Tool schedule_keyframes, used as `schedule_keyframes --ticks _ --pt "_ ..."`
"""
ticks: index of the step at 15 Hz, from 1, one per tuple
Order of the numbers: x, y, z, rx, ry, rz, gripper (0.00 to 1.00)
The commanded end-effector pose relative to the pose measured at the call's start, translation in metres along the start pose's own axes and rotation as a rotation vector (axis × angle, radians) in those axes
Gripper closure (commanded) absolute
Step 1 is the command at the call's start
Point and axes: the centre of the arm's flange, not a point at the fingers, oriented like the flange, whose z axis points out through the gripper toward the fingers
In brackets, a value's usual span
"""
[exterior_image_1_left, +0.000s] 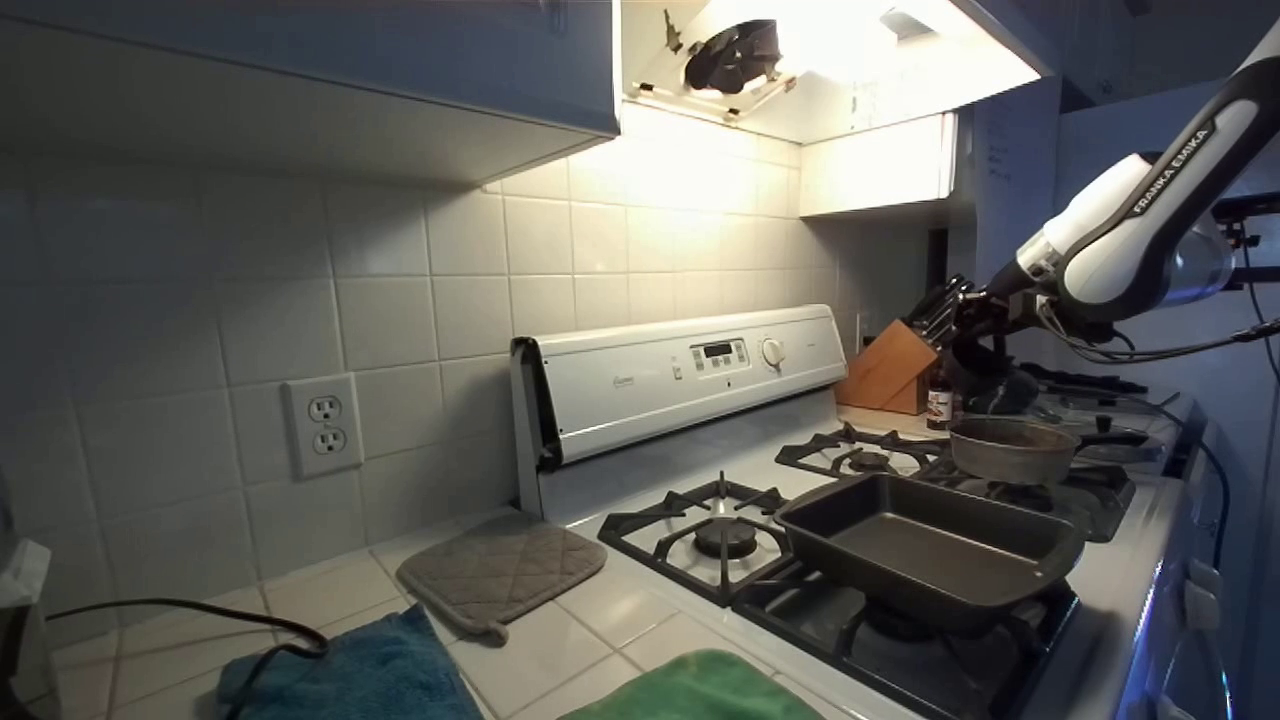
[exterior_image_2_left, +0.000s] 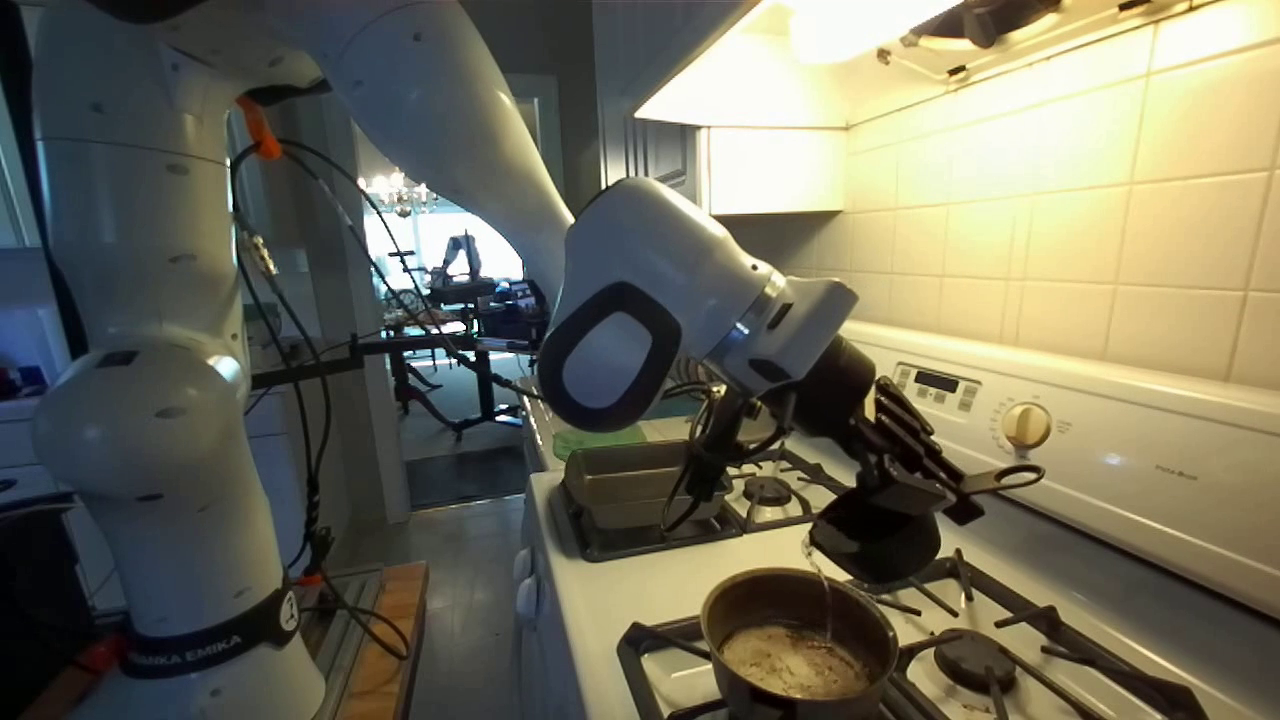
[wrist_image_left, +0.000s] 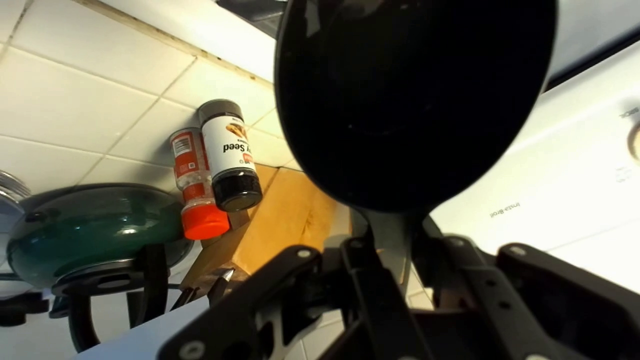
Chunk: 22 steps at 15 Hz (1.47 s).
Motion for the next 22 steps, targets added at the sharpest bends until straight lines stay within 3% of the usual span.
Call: schedule_keyframes --ticks 1,22 --pt "-0.013 -0.009 -0.022 -0.005 0.031 -0.006 0.94" --pt "-0.026 -0.012 -0.037 -0.001 0.118 -0.049 0.94"
